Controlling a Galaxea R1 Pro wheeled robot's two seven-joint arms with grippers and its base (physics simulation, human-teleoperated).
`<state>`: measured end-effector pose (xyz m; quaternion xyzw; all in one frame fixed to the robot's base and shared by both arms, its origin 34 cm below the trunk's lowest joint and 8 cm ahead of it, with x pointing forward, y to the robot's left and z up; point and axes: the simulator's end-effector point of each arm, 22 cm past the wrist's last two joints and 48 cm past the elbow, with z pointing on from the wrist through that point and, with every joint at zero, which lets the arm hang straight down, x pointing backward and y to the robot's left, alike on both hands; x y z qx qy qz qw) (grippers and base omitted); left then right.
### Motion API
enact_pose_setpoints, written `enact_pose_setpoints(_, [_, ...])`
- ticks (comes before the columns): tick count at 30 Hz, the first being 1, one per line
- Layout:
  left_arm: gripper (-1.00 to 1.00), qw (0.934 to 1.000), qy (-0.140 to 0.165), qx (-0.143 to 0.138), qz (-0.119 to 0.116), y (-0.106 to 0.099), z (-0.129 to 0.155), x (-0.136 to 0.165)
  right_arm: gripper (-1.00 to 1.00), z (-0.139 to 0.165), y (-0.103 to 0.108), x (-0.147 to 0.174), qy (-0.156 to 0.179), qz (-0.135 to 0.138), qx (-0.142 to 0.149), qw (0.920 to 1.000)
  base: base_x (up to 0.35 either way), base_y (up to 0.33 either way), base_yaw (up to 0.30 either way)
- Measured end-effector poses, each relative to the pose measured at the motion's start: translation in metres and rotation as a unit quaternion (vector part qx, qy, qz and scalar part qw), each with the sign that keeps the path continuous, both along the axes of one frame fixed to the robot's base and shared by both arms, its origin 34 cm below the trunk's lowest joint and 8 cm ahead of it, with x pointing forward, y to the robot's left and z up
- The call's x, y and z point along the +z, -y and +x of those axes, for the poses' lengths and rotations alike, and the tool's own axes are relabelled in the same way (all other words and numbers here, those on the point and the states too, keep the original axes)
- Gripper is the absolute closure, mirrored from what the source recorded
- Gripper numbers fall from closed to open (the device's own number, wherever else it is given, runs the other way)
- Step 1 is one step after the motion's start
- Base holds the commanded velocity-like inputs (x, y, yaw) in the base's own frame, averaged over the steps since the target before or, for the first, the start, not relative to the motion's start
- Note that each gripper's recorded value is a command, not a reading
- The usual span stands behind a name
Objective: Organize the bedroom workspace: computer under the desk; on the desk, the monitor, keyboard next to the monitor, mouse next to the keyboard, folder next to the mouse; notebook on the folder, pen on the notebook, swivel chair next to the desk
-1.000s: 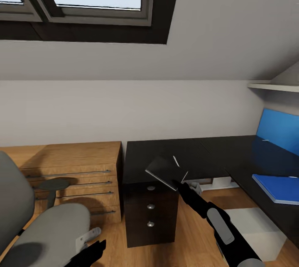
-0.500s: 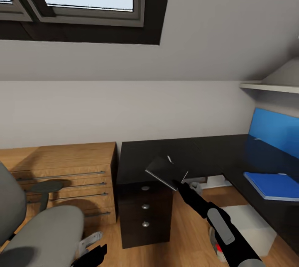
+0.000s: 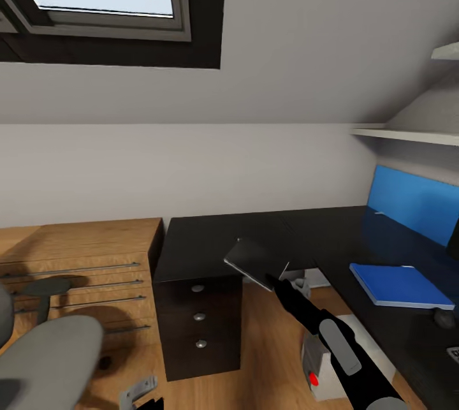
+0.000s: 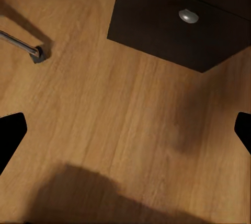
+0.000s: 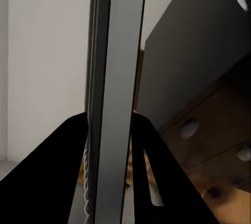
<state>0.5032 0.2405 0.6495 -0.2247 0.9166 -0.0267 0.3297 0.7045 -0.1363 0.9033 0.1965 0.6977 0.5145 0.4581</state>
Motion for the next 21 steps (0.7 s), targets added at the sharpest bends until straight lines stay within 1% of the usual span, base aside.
enact_pose_setpoints(4, [-1.0,1.0,-0.002,0.004,0.002,-0.002,-0.002,-0.004,1.0,0.001,0.004,0.003,0.006,-0.001,-0.002,1.0,0.0,-0.209,0.0])
enact_pose_setpoints(9, [-1.0,1.0,-0.003,0.002,0.004,-0.001,-0.004,-0.006,1.0,0.005,0.012,0.019,0.022,-0.006,-0.008,0.9997,0.0,-0.13,0.0])
enact_pose_setpoints(12, [-1.0,1.0,-0.004,-0.001,0.005,0.001,-0.005,-0.007,1.0,0.009,0.024,0.021,0.02,-0.012,-0.022,0.9995,0.0,-0.05,0.0])
enact_pose_setpoints(13, [-1.0,1.0,-0.005,-0.003,0.005,0.002,-0.006,-0.008,1.0,0.013,0.037,0.018,0.011,-0.019,-0.039,0.999,0.0,-0.026,0.0])
enact_pose_setpoints(17, [-1.0,0.9999,-0.01,-0.004,0.007,0.002,-0.009,-0.012,1.0,0.022,0.071,0.008,-0.02,-0.029,-0.087,0.9956,0.0,-0.016,0.0])
enact_pose_setpoints(19, [-1.0,0.9999,-0.013,-0.003,0.008,0.001,-0.012,-0.015,1.0,0.026,0.088,0.005,-0.036,-0.032,-0.111,0.9927,0.0,-0.007,0.0])
enact_pose_setpoints(20, [-1.0,0.9998,-0.016,-0.001,0.01,0.0,-0.014,-0.019,1.0,0.031,0.105,0.003,-0.049,-0.035,-0.134,0.9891,0.0,-0.004,0.0])
enact_pose_setpoints(21, [-1.0,0.9998,-0.016,0.0,0.011,-0.001,-0.015,-0.02,1.0,0.033,0.113,0.003,-0.056,-0.035,-0.145,0.9872,0.0,-0.004,0.0])
